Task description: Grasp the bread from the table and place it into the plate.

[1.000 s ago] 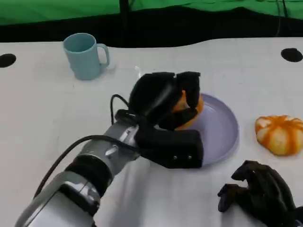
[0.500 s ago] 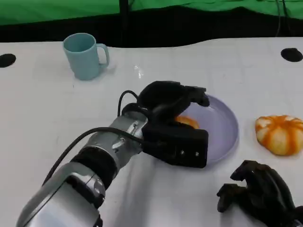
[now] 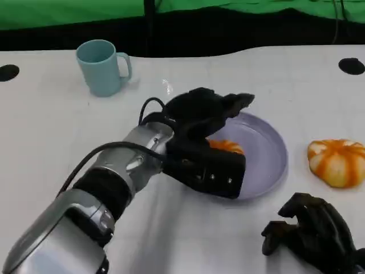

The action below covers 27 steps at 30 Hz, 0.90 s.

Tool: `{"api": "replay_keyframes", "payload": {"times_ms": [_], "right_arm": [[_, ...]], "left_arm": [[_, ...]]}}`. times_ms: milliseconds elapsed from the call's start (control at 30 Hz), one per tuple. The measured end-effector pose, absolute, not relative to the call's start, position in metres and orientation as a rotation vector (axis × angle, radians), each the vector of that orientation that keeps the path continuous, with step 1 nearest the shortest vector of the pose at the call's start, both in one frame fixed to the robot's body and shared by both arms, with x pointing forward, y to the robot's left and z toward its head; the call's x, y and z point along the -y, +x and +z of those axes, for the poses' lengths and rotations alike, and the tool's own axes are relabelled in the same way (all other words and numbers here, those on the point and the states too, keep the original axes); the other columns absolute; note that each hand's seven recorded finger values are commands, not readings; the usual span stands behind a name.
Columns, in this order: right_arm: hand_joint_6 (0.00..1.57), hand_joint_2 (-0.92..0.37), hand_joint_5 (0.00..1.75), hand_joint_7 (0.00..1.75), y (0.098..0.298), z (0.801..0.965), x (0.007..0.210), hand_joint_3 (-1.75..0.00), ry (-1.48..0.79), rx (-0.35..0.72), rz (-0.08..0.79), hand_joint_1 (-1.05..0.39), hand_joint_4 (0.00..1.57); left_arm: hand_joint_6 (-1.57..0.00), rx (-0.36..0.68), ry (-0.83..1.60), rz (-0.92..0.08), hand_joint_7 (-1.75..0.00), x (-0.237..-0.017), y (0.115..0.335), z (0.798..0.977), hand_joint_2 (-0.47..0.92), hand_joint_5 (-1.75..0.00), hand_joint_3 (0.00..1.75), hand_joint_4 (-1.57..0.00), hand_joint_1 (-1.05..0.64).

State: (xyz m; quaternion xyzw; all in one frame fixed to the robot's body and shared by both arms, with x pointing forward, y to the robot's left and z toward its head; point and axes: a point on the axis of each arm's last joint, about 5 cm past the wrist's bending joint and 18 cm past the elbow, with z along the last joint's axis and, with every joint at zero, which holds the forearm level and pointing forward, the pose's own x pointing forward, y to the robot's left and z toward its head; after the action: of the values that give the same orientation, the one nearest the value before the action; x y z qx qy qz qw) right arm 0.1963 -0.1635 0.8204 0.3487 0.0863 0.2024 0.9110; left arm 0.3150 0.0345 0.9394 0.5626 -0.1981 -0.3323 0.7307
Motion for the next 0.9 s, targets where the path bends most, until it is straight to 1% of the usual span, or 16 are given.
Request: {"api": "replay_keyframes", "payload": {"times_ms": [67,233,300,400,500,633,667,767,867,900], "right_arm": [[1.57,-0.73,0.73,0.37,0.196,0.82,0.163,0.0,0.719,-0.178,0.417,-1.04,1.57],[1.57,-0.74,0.74,0.36,0.196,0.82,0.163,-0.01,0.718,-0.178,0.418,-1.05,1.57],[1.57,-0.75,0.74,0.37,0.196,0.82,0.163,-0.01,0.717,-0.179,0.417,-1.05,1.57],[1.57,-0.75,0.75,0.37,0.195,0.821,0.163,0.0,0.715,-0.176,0.416,-1.05,1.57],[1.57,-0.74,0.75,0.37,0.195,0.821,0.163,0.0,0.714,-0.175,0.411,-1.05,1.57],[1.57,-0.73,0.76,0.38,0.195,0.821,0.162,0.0,0.714,-0.175,0.41,-1.05,1.57],[1.57,-0.73,0.76,0.38,0.195,0.821,0.163,0.0,0.715,-0.176,0.409,-1.05,1.57],[1.57,-0.73,0.75,0.37,0.194,0.821,0.163,0.0,0.717,-0.176,0.406,-1.05,1.57],[1.57,-0.73,0.75,0.37,0.194,0.821,0.163,0.0,0.717,-0.175,0.407,-1.05,1.57],[1.57,-0.72,0.74,0.37,0.194,0.821,0.163,0.0,0.717,-0.175,0.407,-1.05,1.57]], "left_arm": [[-0.02,0.447,1.233,-0.733,-0.01,-0.037,0.315,0.941,0.92,-0.31,0.5,-0.02,-1.05],[-0.04,0.447,1.219,-0.75,-0.02,-0.046,0.311,0.939,0.92,-0.33,0.51,-0.03,-1.05],[-0.06,0.444,1.205,-0.749,-0.03,-0.051,0.309,0.939,0.92,-0.35,0.48,-0.05,-1.05],[-0.11,0.438,1.13,-0.73,-0.05,-0.062,0.306,0.941,0.92,-0.4,0.42,-0.12,-0.99],[-0.15,0.439,1.048,-0.711,-0.06,-0.076,0.302,0.939,0.92,-0.44,0.41,-0.18,-0.95],[-0.35,0.441,0.922,-0.7,-0.14,-0.088,0.294,0.933,0.92,-0.51,0.38,-0.34,-0.83],[-0.44,0.447,0.862,-0.69,-0.18,-0.092,0.292,0.931,0.92,-0.56,0.36,-0.44,-0.79],[-0.49,0.465,0.707,-0.66,-0.2,-0.099,0.285,0.922,0.92,-0.6,0.34,-0.5,-0.76],[-0.5,0.464,0.659,-0.646,-0.19,-0.102,0.282,0.917,0.92,-0.6,0.33,-0.51,-0.76],[-0.62,0.465,0.653,-0.641,-0.37,-0.102,0.282,0.918,0.92,-0.95,0.34,-0.58,-0.7]]}}
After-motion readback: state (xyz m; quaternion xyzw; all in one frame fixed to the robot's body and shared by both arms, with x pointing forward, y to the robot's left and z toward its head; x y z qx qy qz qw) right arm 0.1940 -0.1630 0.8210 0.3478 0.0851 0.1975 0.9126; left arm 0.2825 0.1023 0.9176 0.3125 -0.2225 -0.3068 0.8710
